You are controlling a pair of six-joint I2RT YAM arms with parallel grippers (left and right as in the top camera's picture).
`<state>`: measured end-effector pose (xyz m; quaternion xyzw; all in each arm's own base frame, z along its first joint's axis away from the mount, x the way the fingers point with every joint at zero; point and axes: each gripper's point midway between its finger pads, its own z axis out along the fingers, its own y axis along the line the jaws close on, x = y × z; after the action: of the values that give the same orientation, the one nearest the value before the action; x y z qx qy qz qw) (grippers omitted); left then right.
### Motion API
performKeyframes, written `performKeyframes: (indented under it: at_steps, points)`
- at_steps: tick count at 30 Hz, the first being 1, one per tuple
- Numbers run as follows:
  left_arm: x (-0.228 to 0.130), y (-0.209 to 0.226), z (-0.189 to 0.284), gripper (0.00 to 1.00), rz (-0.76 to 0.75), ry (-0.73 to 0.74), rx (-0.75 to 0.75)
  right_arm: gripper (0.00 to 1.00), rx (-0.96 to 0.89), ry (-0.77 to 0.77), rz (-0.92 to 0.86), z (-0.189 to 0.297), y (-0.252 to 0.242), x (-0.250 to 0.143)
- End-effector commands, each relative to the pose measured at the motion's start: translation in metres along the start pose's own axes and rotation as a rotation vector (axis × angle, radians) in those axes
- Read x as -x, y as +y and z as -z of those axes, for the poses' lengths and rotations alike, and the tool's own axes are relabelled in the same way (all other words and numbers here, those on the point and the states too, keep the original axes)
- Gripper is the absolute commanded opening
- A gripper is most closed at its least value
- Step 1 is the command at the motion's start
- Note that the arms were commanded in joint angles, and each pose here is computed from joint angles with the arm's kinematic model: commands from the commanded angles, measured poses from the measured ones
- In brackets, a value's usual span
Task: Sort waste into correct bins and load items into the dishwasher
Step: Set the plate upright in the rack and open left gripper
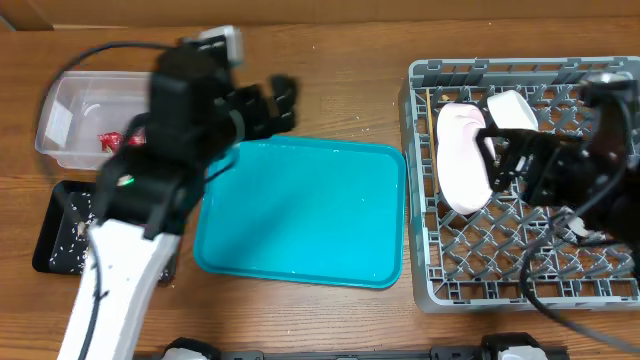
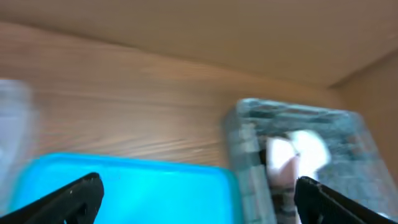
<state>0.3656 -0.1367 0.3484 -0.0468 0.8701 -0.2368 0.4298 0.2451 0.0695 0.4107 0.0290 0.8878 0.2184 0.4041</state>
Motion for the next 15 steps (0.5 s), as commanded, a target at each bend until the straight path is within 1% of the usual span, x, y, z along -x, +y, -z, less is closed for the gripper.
performKeyframes:
  at_steps: [1, 3, 5, 6, 9, 10, 15]
  points:
    - [0.014, 0.062, 0.046, 1.00, -0.131, -0.041, 0.188, 1.00, 0.144, 0.116, 0.059, -0.028, 0.026, -0.007]
    - [0.015, 0.084, 0.065, 1.00, -0.106, -0.040, 0.229, 1.00, 0.141, 0.152, 0.071, -0.042, 0.027, -0.009]
    - [0.014, 0.098, 0.082, 1.00, -0.127, -0.037, 0.239, 1.00, 0.106, 0.174, 0.098, -0.059, 0.027, -0.009]
    - [0.013, 0.104, 0.086, 1.00, -0.113, -0.033, 0.253, 1.00, 0.098, 0.174, 0.114, -0.063, 0.029, -0.009]
    - [0.007, 0.115, 0.091, 1.00, -0.089, -0.013, 0.296, 1.00, 0.105, 0.152, 0.165, -0.069, 0.041, -0.007]
    - [0.005, 0.123, 0.091, 1.00, -0.084, -0.002, 0.338, 1.00, 0.122, 0.132, 0.198, -0.070, 0.052, -0.005]
    - [0.002, 0.128, 0.084, 1.00, -0.077, 0.025, 0.345, 1.00, 0.161, 0.128, 0.232, -0.070, 0.067, -0.008]
